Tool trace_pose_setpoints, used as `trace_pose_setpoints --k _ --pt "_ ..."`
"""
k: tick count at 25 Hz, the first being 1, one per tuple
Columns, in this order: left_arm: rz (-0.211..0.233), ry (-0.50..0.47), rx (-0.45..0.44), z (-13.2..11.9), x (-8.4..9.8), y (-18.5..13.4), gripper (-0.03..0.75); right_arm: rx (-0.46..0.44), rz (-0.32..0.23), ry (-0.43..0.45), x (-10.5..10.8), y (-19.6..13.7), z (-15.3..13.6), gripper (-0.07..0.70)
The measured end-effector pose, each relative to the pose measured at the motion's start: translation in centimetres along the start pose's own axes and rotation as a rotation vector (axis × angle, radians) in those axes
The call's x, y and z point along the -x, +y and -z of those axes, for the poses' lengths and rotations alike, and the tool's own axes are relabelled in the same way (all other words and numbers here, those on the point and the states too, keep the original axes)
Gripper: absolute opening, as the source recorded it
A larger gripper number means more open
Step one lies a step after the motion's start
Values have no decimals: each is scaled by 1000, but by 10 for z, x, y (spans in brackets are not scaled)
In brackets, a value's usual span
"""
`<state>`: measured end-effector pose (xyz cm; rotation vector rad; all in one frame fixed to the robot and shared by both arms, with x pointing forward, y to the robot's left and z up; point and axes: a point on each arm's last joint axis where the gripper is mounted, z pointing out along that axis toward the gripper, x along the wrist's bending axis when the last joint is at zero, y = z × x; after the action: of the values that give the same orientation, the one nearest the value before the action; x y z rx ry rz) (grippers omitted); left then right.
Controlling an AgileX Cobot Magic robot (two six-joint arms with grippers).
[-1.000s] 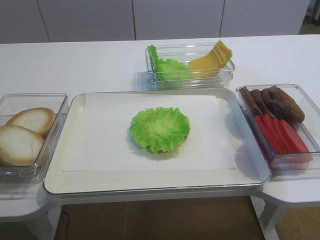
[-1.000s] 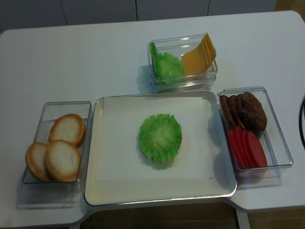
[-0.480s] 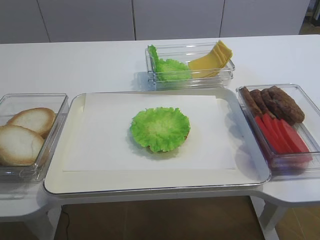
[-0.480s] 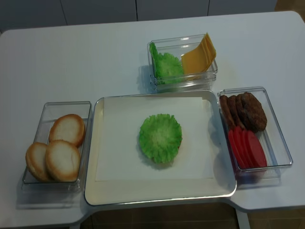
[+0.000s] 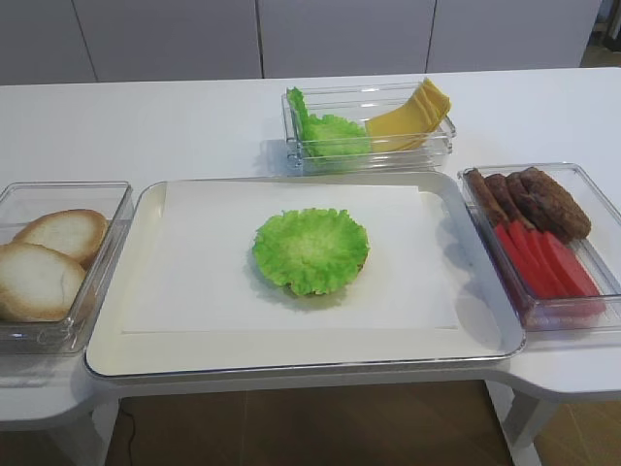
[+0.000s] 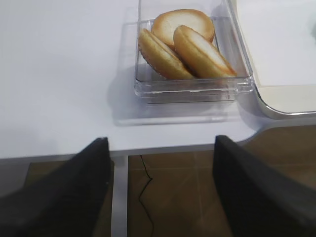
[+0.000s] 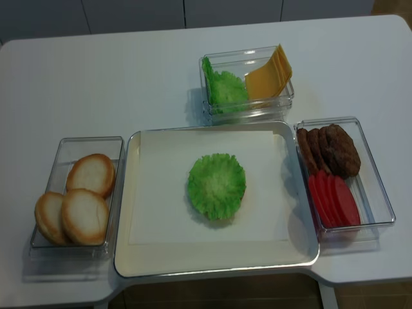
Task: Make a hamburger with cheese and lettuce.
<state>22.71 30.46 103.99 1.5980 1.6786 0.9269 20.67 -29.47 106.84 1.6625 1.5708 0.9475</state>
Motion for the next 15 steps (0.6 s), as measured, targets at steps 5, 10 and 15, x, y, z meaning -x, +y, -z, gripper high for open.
trace_pose_setpoints --k 5,10,15 --pt "0 0 0 0 0 0 477 5 36 -28 3 -2 -2 356" --pt "0 0 0 0 0 0 477 -14 46 -48 5 -8 -19 356" --pt "0 0 0 0 0 0 477 -8 68 -61 7 -12 -33 356"
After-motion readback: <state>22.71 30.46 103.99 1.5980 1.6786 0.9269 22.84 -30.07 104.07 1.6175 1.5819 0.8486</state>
